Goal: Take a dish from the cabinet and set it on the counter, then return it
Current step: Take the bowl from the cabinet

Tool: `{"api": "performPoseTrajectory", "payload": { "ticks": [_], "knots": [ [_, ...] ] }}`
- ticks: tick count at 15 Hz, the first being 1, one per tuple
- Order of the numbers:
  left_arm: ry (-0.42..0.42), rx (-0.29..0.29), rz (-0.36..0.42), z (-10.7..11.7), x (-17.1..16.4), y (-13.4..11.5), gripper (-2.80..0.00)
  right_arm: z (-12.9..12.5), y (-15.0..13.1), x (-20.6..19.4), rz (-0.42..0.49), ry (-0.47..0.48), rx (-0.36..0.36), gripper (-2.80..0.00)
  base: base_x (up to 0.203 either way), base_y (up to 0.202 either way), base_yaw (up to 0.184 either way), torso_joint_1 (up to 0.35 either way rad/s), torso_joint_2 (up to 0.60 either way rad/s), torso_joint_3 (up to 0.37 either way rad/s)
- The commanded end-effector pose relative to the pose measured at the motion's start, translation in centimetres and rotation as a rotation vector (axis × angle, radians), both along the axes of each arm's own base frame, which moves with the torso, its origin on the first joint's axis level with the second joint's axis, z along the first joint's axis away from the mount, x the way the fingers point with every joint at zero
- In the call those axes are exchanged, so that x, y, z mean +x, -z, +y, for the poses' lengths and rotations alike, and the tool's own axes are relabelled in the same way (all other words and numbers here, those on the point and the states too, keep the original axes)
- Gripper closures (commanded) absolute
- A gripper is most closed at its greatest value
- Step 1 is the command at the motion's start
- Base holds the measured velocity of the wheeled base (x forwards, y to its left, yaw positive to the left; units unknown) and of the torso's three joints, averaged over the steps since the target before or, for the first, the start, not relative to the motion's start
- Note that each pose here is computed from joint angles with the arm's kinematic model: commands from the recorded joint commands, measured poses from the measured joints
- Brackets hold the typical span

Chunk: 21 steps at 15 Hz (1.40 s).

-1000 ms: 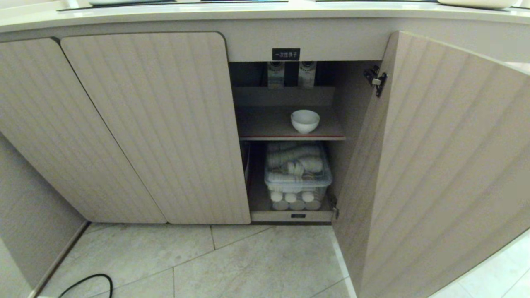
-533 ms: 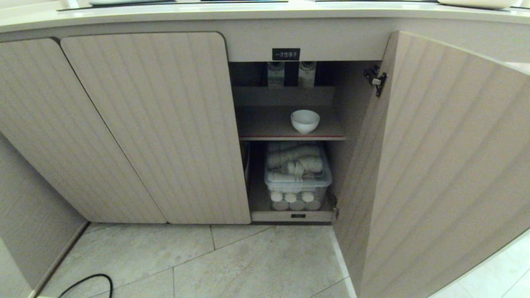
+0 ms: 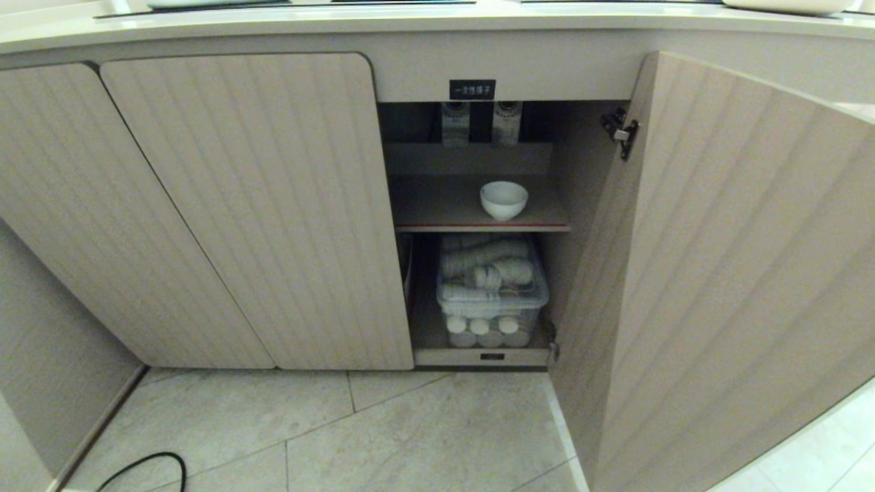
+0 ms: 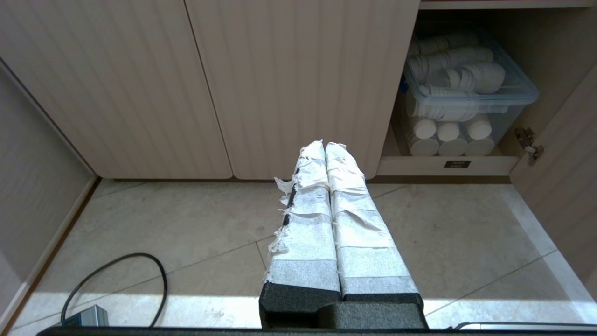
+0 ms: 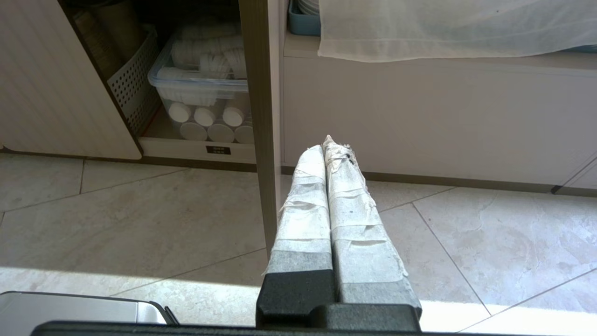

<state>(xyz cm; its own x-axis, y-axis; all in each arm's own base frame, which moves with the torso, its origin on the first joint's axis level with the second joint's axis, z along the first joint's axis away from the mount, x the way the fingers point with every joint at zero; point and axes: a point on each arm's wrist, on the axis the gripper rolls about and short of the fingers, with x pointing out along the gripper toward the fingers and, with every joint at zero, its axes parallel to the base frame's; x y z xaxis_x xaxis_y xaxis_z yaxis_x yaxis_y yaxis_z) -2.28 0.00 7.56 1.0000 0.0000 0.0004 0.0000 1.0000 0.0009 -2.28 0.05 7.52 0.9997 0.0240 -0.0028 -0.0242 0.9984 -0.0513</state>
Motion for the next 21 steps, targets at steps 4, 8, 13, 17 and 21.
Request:
{"api": "performPoseTrajectory", "payload": {
  "ticks": [4, 8, 13, 17, 21],
  "knots": [
    [0.000, 0.001, 0.002, 0.00, 0.00, 0.03, 0.00, 0.00, -0.03, -0.01, -0.001, -0.001, -0.001, 0.00, 0.000, 0.000, 0.000, 0.000, 0.00, 0.000],
    [0.000, 0.001, 0.002, 0.00, 0.00, 0.03, 0.00, 0.00, 0.00, 0.00, 0.000, -0.001, -0.001, 0.00, 0.000, 0.000, 0.000, 0.000, 0.00, 0.000],
    [0.000, -0.001, 0.000, 0.00, 0.00, 0.01, 0.00, 0.00, 0.00, 0.00, 0.000, -0.001, -0.001, 0.00, 0.000, 0.000, 0.000, 0.000, 0.00, 0.000],
    [-0.001, -0.001, -0.001, 0.00, -0.01, -0.02, 0.00, 0.00, 0.00, 0.00, 0.000, -0.001, -0.001, 0.00, 0.000, 0.000, 0.000, 0.000, 0.00, 0.000],
    [-0.002, -0.001, 0.000, 0.00, 0.00, 0.01, 0.00, 0.00, 0.00, 0.00, 0.000, -0.001, -0.001, 0.00, 0.000, 0.000, 0.000, 0.000, 0.00, 0.000]
  ]
}}
